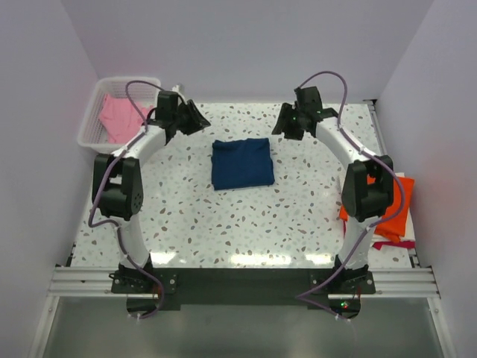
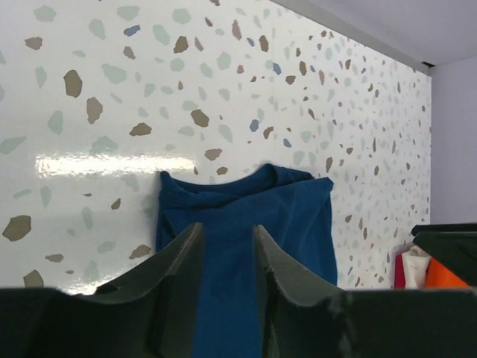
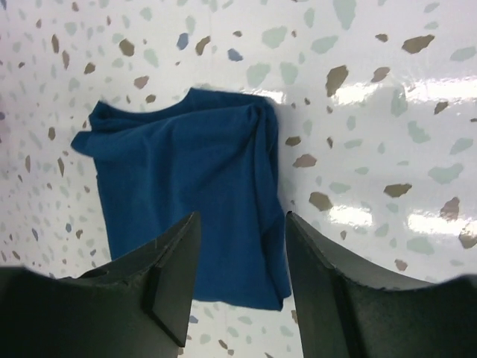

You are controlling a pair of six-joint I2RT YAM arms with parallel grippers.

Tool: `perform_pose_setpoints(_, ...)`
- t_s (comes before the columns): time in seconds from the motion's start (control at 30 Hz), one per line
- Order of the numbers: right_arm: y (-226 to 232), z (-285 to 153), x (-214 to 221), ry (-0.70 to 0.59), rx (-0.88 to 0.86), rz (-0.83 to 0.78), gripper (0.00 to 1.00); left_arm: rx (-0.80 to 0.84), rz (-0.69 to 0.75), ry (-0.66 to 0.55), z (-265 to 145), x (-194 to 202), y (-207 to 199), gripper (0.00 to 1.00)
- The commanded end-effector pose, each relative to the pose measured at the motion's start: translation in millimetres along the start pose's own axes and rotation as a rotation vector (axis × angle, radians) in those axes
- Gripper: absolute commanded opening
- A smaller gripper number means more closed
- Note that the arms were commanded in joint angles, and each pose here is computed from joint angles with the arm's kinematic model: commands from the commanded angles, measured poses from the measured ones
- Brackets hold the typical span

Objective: Fold and stack the t-shirts
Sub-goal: Fold the tshirt

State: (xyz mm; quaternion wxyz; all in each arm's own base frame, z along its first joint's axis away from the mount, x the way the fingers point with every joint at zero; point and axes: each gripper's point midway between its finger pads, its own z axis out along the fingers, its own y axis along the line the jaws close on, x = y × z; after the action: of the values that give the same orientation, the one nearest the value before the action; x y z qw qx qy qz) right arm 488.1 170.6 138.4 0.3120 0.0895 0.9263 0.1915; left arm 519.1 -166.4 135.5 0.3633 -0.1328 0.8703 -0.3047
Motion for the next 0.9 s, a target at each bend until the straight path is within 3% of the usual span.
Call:
perform_pose_setpoints(0.0,14,-9,15,-0.037,0.021,-0.079,0.52,0.019,0.091,-0.045,-17,3,-29,0.36)
perform_pose_setpoints(0.13,33,1,43,0.003,0.006,-0.116,0.44,0.0,0.097,0.013,-6,38,-36,0.16)
perform_pose_setpoints(0.27,40,21,60,0.055,-0.009,-0.125,0.39,0.0,0.087,0.084,20,71,-33,0.08)
perform_pose_setpoints(0.4,29,44,70,0.1,0.015,-0.124,0.38,-0.01,0.089,0.105,44,81,-23,0.07)
perform_pose_setpoints(0.53,2,73,83,0.173,0.053,-0.077,0.36,-0.107,0.093,0.085,62,65,7,0.08)
perform_pose_setpoints(0.67,-17,81,93,0.212,0.06,-0.03,0.35,-0.131,0.042,0.074,69,57,33,0.11)
perform_pose_setpoints(0.87,-20,73,94,0.21,0.044,-0.008,0.36,-0.129,0.032,0.076,73,54,35,0.12)
